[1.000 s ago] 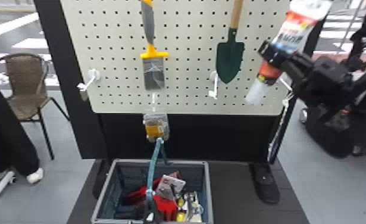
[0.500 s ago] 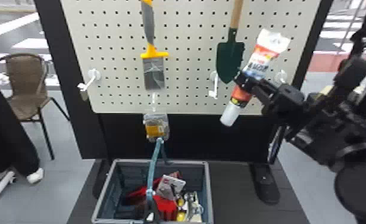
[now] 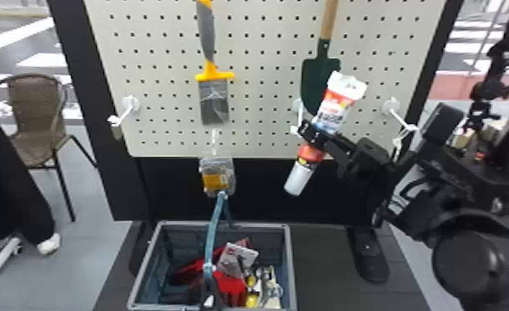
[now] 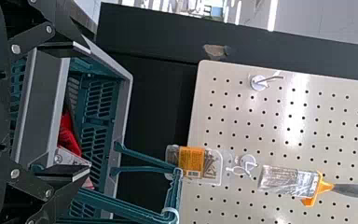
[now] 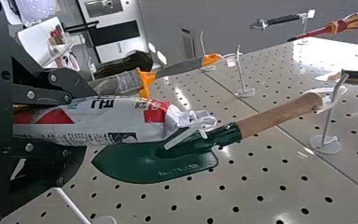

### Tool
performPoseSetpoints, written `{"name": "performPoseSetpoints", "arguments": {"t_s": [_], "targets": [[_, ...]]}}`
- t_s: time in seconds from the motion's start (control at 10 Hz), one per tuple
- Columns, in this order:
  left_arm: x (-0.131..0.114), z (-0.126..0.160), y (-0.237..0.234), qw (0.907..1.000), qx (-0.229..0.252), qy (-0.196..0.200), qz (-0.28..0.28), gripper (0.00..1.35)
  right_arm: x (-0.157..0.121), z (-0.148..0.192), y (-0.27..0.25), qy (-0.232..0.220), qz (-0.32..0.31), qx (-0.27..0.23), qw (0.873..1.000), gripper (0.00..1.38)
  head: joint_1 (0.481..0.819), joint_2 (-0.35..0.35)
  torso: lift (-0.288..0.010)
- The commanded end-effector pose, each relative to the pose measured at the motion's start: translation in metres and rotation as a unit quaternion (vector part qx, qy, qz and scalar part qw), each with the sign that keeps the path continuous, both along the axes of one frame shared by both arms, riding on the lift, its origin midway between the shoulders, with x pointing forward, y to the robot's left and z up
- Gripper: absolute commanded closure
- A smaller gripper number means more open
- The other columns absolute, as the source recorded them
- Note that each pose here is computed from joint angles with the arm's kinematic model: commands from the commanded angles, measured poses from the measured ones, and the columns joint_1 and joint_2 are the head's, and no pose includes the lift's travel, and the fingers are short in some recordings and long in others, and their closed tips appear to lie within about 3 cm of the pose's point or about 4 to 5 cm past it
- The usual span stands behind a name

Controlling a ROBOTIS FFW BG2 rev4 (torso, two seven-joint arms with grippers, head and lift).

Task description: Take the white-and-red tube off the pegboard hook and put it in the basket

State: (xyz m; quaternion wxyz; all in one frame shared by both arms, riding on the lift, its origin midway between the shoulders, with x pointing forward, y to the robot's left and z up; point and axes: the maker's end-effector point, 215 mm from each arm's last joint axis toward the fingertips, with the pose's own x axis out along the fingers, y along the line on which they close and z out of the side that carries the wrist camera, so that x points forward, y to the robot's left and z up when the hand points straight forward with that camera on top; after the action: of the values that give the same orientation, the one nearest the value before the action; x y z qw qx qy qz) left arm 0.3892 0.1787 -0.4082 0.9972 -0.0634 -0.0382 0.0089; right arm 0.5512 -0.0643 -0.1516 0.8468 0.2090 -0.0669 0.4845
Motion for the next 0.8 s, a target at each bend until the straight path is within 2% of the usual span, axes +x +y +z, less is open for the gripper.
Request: {"name": "performPoseSetpoints", "arguments": {"t_s": [0.0,0.3,0.7], "targets": [[0.001,0.000,0.001,1.0000,-0.001,0.001,0.001,0.39,0.000,-0.010,0.009,0.013,0.011,0.006,1.000,1.07,0.549,0.000,-0.100],[0.003,0.001,0.001,1.0000,0.000,-0.001,0.000,0.39,-0.001,-0.023,0.023,0.028,0.027,0.011,0.999,1.07,0.549,0.000,-0.100],[0.002,0.000,0.000,1.0000,0.000,0.000,0.000,0.39,-0.002,-0.058,0.038,0.068,0.045,0.021,0.996,1.07,0.549,0.000,-0.100]]}}
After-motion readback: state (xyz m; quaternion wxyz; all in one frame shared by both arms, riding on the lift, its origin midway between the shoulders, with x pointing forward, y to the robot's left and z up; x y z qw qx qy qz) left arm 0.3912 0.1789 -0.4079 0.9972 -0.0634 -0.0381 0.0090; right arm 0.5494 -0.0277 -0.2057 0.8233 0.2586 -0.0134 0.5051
